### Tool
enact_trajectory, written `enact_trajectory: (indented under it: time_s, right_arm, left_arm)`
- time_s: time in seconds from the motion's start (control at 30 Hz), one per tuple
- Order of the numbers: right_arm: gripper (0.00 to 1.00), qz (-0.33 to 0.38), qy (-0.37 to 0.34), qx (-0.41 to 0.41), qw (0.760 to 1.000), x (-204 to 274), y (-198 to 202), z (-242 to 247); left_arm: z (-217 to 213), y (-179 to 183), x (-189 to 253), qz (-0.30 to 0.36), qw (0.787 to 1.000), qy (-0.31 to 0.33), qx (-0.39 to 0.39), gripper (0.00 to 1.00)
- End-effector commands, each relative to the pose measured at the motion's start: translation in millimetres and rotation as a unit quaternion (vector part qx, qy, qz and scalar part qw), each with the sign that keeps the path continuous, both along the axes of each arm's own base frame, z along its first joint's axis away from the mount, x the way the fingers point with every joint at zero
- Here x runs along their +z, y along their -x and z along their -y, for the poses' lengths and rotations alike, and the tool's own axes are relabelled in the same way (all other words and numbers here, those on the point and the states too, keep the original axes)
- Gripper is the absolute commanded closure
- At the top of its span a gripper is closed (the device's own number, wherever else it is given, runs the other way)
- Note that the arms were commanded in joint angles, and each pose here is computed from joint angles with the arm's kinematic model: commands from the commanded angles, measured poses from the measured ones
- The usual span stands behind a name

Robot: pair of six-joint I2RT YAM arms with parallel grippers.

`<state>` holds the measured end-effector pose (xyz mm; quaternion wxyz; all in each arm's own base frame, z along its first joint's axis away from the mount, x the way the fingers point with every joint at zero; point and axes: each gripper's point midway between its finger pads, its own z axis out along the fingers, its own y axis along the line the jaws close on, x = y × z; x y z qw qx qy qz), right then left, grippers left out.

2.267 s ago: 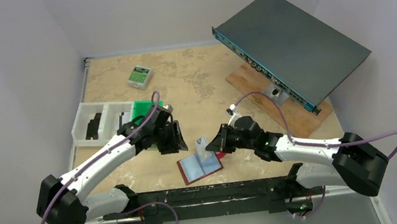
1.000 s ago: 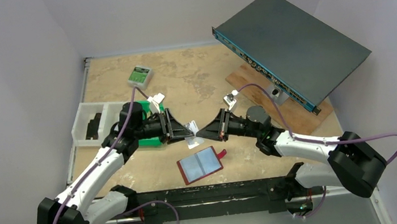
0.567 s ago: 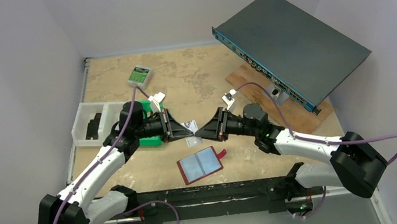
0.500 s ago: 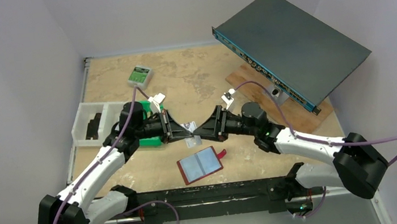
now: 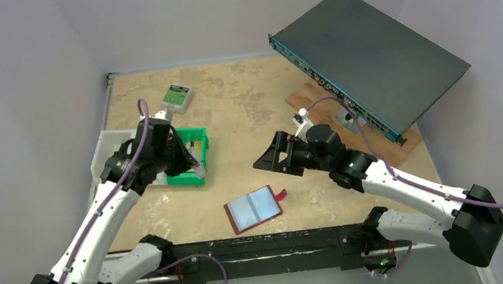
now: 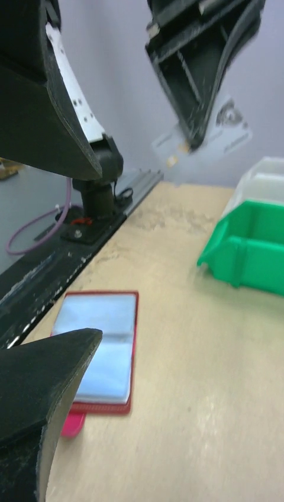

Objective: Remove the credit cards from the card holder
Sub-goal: Place the credit card in the storage box.

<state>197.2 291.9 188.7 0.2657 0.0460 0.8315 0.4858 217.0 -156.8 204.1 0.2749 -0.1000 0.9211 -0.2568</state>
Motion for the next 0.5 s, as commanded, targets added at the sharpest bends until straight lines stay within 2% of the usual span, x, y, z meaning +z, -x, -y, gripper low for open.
enact_trajectory:
  time_s: [0.0, 0.13, 0.27, 0.37, 0.47]
  right_arm:
    - [0.01, 0.037, 0.065, -0.040, 0.996, 3, -14, 20]
    - [0.01, 0.048, 0.080, -0.059, 0.994, 5, -18, 29]
    - [0.01, 0.053, 0.089, -0.079, 0.992, 6, -20, 38]
    - [0.01, 0.059, 0.092, -0.096, 0.989, 9, -22, 45]
    - [0.01, 0.067, 0.092, -0.104, 0.988, 12, -24, 48]
  left_arm:
    - [-110, 7, -10, -0.020, 0.956, -0.266, 0.127, 1.00]
    - [-154, -2, 1, -0.028, 0.908, -0.376, 0.180, 1.00]
    - [-182, -22, 9, -0.031, 0.867, -0.451, 0.212, 1.00]
    - [-194, -39, 10, -0.040, 0.849, -0.475, 0.226, 1.00]
    - [-195, -61, 2, -0.044, 0.851, -0.476, 0.218, 1.00]
